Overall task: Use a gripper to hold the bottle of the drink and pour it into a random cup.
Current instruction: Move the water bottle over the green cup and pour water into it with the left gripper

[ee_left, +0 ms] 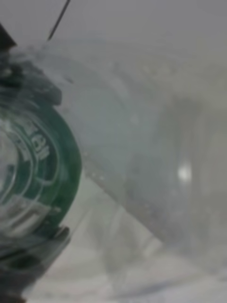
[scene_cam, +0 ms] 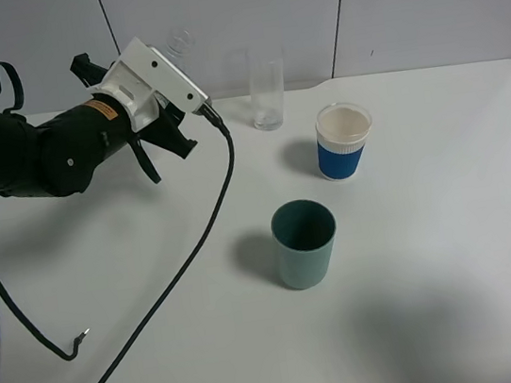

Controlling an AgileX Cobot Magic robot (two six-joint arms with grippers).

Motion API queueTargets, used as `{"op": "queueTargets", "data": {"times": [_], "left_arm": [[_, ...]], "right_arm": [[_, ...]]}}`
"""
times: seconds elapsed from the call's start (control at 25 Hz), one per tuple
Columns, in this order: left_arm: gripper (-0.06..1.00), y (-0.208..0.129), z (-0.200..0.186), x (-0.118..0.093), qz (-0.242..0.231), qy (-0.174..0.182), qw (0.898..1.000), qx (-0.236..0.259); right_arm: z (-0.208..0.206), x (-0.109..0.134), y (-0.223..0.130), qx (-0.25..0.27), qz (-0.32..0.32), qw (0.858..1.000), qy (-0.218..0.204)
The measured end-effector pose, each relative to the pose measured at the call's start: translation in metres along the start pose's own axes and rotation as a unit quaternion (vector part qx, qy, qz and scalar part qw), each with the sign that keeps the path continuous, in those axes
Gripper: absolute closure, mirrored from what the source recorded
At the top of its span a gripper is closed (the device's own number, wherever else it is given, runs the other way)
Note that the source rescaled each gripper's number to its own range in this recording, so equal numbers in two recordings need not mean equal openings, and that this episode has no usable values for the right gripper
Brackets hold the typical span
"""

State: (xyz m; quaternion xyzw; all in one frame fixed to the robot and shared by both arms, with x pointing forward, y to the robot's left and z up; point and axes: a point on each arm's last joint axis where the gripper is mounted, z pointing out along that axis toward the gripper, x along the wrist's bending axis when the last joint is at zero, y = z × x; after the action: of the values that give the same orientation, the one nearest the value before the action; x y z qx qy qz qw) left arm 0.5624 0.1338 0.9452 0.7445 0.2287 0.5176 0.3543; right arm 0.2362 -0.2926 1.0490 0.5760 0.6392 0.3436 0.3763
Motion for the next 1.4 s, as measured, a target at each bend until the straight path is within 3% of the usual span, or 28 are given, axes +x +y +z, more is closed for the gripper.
{"op": "queueTargets", "data": {"times": [0.28,0.68,1.4], "left_arm": [[0.93,0.002,-0.005,-0.011,0.024,0.015,0.999,0.040],[0.93,0.021,-0.003,-0.018,0.002,0.028,0.997,0.078],[0.93,0.048,0.009,-0.040,0.059,0.024,0.988,0.140]], "right_arm": [[0.000,0.000,0.000,0.000,0.000,1.000,0.000],[0.000,0.000,0.000,0.000,0.000,1.000,0.000],[0.000,0.000,0.000,0.000,0.000,1.000,0.000]]}}
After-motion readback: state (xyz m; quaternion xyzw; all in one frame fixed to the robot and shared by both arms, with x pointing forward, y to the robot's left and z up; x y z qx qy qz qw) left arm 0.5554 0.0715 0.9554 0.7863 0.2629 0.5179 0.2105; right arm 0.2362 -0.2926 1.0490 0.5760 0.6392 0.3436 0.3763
